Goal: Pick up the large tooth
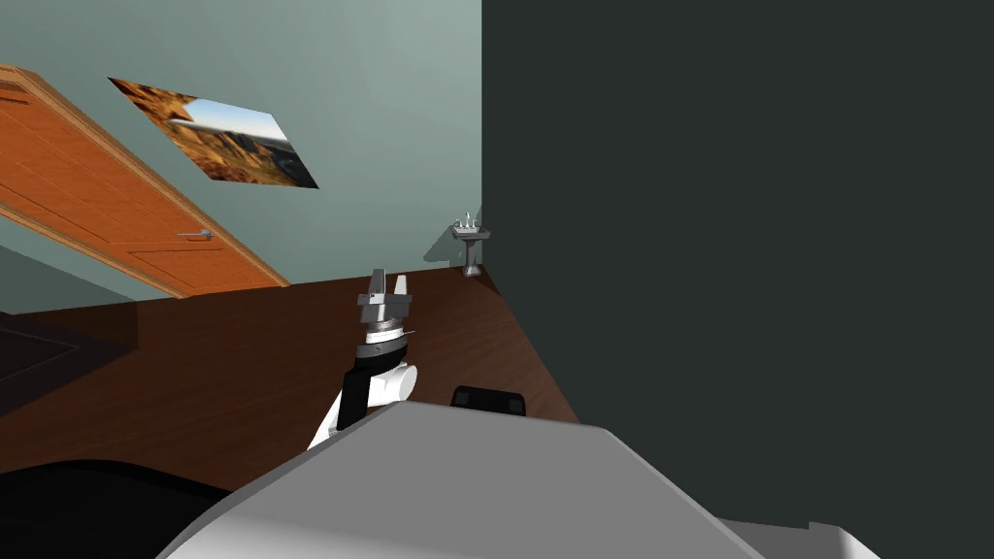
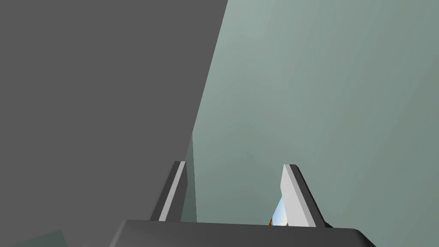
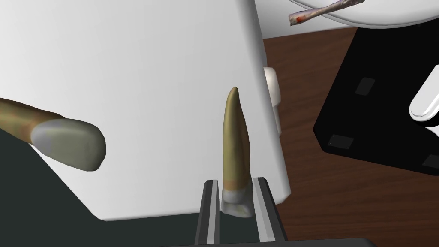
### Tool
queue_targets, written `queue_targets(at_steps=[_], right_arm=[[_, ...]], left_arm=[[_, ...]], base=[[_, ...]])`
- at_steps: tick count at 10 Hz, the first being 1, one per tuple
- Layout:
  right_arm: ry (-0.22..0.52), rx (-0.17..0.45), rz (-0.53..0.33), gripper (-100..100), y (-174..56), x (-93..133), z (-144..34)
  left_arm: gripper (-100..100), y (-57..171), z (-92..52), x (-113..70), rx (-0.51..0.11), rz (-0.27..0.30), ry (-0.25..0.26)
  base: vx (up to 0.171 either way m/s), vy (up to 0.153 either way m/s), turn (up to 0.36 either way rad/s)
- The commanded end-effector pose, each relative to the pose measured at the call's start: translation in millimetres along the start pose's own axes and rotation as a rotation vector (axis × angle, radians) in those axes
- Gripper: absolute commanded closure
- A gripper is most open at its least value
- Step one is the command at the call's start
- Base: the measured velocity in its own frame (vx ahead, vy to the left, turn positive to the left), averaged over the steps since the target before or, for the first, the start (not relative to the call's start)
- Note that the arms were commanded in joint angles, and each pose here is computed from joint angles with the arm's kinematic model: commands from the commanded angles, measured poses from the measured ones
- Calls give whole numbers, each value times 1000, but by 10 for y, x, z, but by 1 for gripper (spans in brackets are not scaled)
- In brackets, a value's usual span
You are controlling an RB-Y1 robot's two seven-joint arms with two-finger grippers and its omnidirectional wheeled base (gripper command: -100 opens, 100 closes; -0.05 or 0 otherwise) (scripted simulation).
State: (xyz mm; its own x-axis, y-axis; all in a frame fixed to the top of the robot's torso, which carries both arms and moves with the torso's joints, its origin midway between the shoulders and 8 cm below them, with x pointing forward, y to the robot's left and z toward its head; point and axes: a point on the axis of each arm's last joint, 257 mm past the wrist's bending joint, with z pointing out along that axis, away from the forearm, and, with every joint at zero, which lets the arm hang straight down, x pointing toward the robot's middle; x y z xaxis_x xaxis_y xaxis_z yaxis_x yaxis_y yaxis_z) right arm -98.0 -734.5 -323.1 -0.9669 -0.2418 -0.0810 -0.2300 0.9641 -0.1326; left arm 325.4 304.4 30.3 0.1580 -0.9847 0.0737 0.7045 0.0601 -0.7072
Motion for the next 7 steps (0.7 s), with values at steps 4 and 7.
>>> queue_targets(at_steps=[4, 7], right_arm=[[-7, -7, -50, 100, 8, -119, -73], [-9, -14, -80, 100, 31, -191, -124]], left_arm=[[0, 0, 0, 0, 0, 0, 0], [0, 0, 0, 0, 0, 0, 0]], base=[[54, -20, -109], [59, -16, -118]])
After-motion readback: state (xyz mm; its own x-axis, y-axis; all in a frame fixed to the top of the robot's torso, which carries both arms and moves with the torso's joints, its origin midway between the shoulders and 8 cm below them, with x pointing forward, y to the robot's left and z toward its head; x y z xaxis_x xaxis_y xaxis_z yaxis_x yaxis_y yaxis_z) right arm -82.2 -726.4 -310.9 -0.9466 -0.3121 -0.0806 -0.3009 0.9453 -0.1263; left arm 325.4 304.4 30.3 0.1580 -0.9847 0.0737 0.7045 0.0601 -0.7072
